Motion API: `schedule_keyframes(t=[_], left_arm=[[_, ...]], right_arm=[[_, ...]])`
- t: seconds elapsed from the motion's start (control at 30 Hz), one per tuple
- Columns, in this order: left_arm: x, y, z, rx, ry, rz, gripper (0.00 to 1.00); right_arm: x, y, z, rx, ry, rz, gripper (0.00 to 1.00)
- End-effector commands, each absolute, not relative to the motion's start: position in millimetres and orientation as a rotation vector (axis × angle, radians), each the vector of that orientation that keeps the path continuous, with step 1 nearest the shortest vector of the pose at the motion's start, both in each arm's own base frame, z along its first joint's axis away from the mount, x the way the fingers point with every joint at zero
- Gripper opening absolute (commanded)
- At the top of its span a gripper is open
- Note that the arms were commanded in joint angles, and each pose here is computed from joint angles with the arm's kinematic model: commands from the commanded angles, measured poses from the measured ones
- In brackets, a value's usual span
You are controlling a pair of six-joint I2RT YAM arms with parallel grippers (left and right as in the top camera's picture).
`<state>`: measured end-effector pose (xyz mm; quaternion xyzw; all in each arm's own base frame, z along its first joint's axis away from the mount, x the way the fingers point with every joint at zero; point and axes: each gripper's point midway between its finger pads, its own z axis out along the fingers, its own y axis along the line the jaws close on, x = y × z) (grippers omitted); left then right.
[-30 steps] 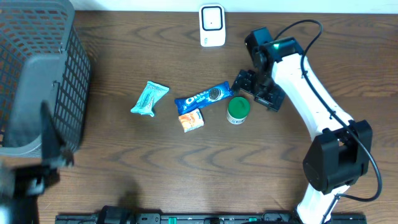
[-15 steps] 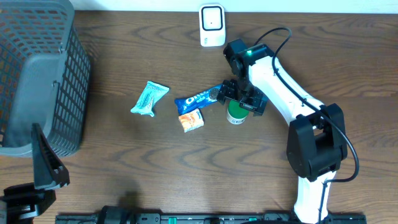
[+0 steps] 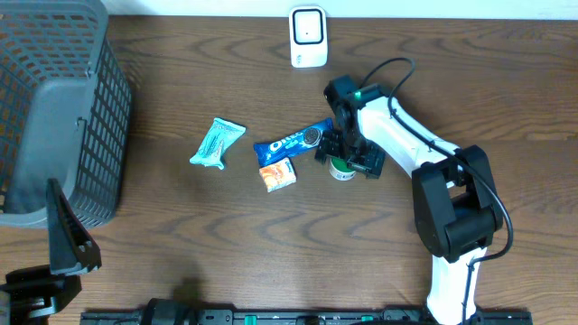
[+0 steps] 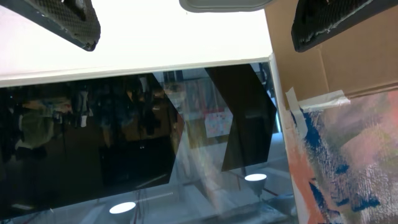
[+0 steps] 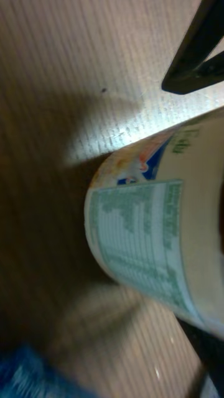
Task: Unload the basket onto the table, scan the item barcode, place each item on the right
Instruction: 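Lower the right gripper, grasp the green-capped jar and lift it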
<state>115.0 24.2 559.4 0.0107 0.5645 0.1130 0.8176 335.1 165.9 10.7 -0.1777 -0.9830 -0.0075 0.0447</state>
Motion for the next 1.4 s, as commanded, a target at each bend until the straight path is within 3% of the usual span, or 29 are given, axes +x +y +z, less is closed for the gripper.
schedule_keyframes(t=[0.0, 0.2, 0.43, 0.8, 0.97, 1.37], left_arm=[[113, 25, 561, 0.019, 1.191, 0.244, 0.98], [113, 25, 562, 0.018, 1.187, 0.244, 0.98], [112, 25, 563, 0.018, 1.184, 0.243, 0.98], [112, 25, 563, 0.018, 1.184, 0.243, 0.98], [112, 25, 563, 0.018, 1.184, 0.243, 0.98], [112, 25, 563, 0.018, 1.183, 0.243, 0.98]], right_arm=[[323, 164, -8, -0.511, -2.977, 0.015, 0.95], [320, 162, -25, -0.515, -2.992, -0.002, 0.59], [314, 179, -11, -0.446, -2.916, -0.145, 0.43], [297, 178, 80, -0.319, -2.727, -0.206, 0.48], [279, 204, 111, -0.123, -2.61, -0.453, 0.48], [257, 212, 128, 0.029, -2.498, -0.574, 0.49]])
